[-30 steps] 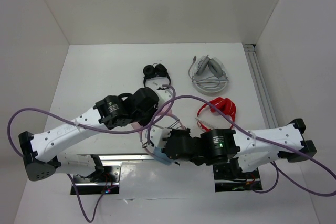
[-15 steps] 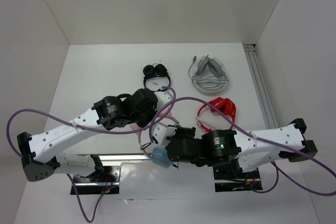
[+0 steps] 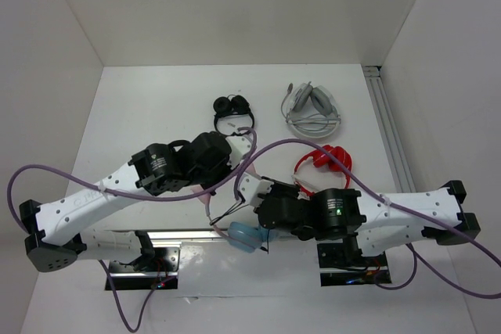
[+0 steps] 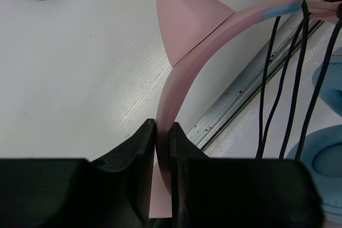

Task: Wrap the headphones

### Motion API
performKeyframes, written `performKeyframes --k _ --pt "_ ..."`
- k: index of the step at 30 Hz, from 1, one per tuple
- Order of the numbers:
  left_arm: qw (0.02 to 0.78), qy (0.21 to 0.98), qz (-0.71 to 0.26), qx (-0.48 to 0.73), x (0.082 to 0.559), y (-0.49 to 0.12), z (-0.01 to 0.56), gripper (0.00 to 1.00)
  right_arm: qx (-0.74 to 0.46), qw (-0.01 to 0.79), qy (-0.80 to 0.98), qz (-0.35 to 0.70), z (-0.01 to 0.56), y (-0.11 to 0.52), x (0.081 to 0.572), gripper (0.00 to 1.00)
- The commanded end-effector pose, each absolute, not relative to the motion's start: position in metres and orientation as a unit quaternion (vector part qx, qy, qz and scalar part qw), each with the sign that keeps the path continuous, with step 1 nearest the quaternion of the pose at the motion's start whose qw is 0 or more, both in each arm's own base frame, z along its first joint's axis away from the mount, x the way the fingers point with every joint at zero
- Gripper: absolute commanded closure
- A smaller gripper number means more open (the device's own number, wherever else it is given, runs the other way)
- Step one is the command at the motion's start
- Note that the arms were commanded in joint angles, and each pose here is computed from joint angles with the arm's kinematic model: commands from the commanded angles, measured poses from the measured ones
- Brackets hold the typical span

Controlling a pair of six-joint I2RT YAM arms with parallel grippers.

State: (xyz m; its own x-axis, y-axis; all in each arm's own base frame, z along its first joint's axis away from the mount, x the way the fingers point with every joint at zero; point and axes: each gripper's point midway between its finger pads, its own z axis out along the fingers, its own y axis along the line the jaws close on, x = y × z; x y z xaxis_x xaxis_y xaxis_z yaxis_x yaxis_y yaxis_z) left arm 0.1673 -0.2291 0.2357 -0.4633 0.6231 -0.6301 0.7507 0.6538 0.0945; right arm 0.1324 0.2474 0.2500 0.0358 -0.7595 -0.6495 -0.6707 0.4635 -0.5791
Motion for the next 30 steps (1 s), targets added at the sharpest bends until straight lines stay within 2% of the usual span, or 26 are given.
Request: performKeyframes --k 1,7,9,20,22,30 --pt "0.351 0.83 -0.156 0.404 0.154 -0.236 0.27 1.0 -0.484 0.513 0.706 -0.059 0.252 0.24 0.146 0.7" --pt "0.358 0.827 -0.161 0.402 0.154 -0.236 0.279 1.0 -0.467 0.51 0.718 -0.079 0.247 0.228 0.157 0.65" --pt "0.36 0.828 -0.158 0.401 0.157 -0.237 0.28 1.0 -0.457 0.515 0.721 -0.082 0.25 0.224 0.161 0.6" --pt "0.374 0.833 -0.127 0.388 0.168 -0.232 0.282 1.0 -0.424 0.527 0.732 -0.084 0.26 0.214 0.17 0.58" --pt "0.37 0.834 -0.125 0.39 0.167 -0.231 0.281 1.0 -0.412 0.535 0.733 -0.088 0.262 0.211 0.172 0.54" --pt "0.36 0.842 -0.108 0.387 0.172 -0.232 0.27 1.0 -0.368 0.566 0.735 -0.063 0.291 0.201 0.174 0.5"
